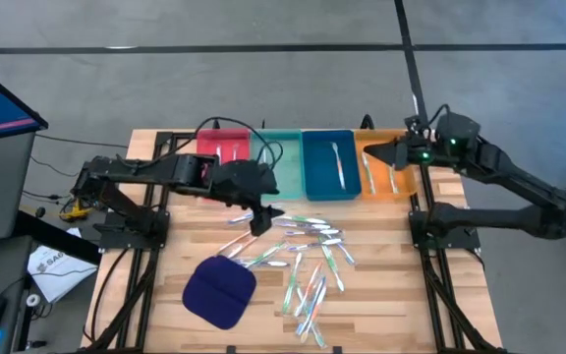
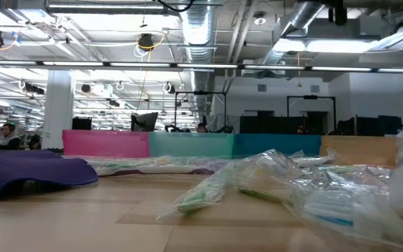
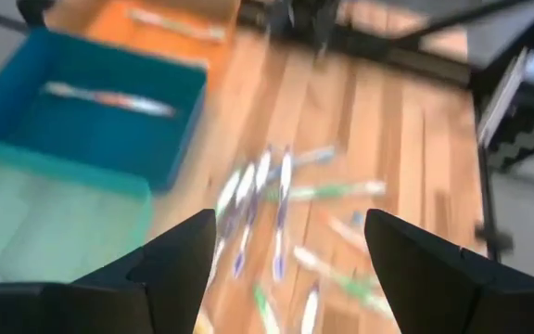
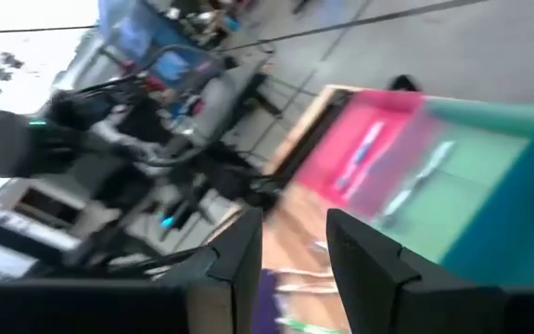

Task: Pick & Place Toothbrushes
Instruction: Put the orange toothbrush into the blue bin

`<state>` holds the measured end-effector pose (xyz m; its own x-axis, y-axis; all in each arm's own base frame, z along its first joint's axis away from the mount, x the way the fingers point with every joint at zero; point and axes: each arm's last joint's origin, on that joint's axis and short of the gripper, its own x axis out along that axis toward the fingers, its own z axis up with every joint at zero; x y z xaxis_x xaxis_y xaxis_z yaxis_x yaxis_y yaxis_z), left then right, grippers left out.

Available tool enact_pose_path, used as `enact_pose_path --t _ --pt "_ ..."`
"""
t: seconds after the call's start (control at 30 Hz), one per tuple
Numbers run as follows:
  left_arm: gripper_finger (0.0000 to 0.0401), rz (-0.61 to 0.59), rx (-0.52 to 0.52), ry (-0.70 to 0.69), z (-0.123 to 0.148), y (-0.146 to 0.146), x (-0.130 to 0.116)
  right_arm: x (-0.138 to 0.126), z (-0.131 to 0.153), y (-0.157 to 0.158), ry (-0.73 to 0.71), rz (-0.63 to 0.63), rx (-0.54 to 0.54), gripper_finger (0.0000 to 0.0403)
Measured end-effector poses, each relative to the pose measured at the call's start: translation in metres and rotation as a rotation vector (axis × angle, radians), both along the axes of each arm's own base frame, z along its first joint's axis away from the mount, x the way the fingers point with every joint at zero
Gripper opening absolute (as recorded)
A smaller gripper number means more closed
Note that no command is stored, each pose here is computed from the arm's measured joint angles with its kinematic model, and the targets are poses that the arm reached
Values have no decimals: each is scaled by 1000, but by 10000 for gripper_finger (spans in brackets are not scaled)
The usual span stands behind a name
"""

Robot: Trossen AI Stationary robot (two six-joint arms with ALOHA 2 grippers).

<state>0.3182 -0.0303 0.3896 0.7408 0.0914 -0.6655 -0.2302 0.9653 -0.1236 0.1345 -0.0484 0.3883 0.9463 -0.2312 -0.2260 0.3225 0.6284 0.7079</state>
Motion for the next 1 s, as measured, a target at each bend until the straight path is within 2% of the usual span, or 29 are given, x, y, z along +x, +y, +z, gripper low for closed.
enact_pose_path --t 0.13,0.3,0.47,0.6,0.8,0.9,1.0 --pt "273 -50 -22 67 -15 -13 -2 11 2 15 -25 32 9 118" --pt "273 -75 -97 162 -45 -33 -6 32 -6 36 21 24 45 118" --pt "273 -70 -86 254 -75 -44 -12 57 -12 55 15 27 64 118" --pt "273 -25 -91 337 -102 -44 -18 84 -12 69 -74 76 69 118" --pt "273 18 -97 443 -136 -34 -27 124 -10 87 -288 136 122 118" --pt "273 52 -87 485 -148 -27 -31 135 -7 92 -380 168 135 118" --pt "273 81 -12 533 -163 -18 -37 137 -5 92 -422 182 139 118"
